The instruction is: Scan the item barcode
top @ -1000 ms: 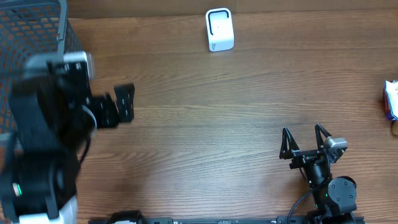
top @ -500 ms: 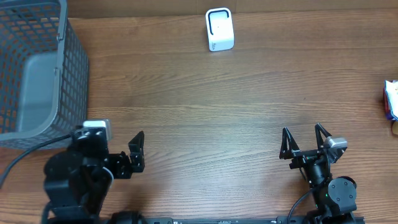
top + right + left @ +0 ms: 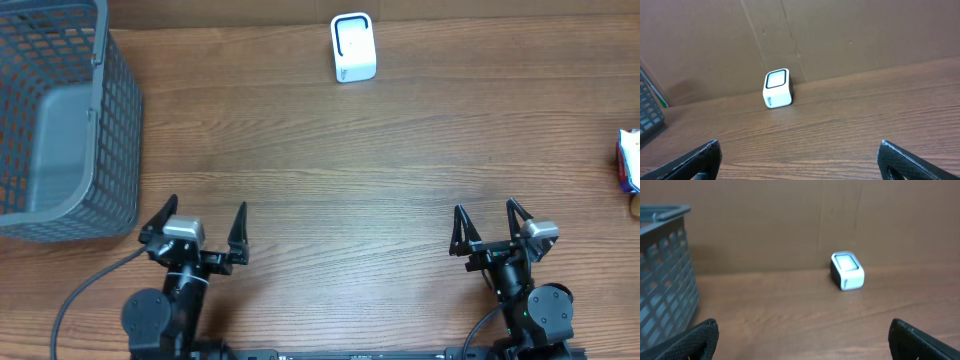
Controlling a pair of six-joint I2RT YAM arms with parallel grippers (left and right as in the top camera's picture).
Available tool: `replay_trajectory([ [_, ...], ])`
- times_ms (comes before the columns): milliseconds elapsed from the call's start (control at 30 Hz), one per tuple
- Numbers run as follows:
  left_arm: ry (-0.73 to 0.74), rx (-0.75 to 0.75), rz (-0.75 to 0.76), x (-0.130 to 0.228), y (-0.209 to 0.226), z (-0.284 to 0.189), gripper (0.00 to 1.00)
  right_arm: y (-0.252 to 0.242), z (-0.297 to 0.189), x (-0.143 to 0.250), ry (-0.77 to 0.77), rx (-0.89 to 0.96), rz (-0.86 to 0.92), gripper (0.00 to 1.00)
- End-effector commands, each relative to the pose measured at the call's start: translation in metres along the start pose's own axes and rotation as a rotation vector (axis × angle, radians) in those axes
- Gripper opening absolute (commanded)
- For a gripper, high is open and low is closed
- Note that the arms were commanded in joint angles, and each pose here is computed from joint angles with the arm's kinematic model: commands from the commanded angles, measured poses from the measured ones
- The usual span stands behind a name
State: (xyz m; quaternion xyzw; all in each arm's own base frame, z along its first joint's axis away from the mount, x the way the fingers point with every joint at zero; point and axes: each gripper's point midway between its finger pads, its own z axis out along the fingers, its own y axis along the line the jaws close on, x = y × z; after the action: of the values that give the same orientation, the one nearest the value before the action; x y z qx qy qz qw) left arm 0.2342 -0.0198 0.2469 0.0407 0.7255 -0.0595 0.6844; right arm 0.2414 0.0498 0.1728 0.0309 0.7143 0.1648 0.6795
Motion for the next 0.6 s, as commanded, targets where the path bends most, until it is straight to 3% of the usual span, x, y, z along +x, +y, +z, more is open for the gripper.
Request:
replay_trajectory([
  [0,-0.072,0.056,0.033,0.005,-0.01,0.001,1.0,-0.001,0.0,0.002,-0.002,-0.001,-0.003,1.0],
  [367,-0.287,0.027,0.106,-0.004,-0.006,-0.002,1.0,-0.001,0.0,0.002,-0.002,-0.001,-0.003,1.0],
  [567,-0.307,0.018,0.109,0.011,-0.003,0.004,1.0,-0.001,0.0,0.002,-0.002,-0.001,-0.003,1.0],
])
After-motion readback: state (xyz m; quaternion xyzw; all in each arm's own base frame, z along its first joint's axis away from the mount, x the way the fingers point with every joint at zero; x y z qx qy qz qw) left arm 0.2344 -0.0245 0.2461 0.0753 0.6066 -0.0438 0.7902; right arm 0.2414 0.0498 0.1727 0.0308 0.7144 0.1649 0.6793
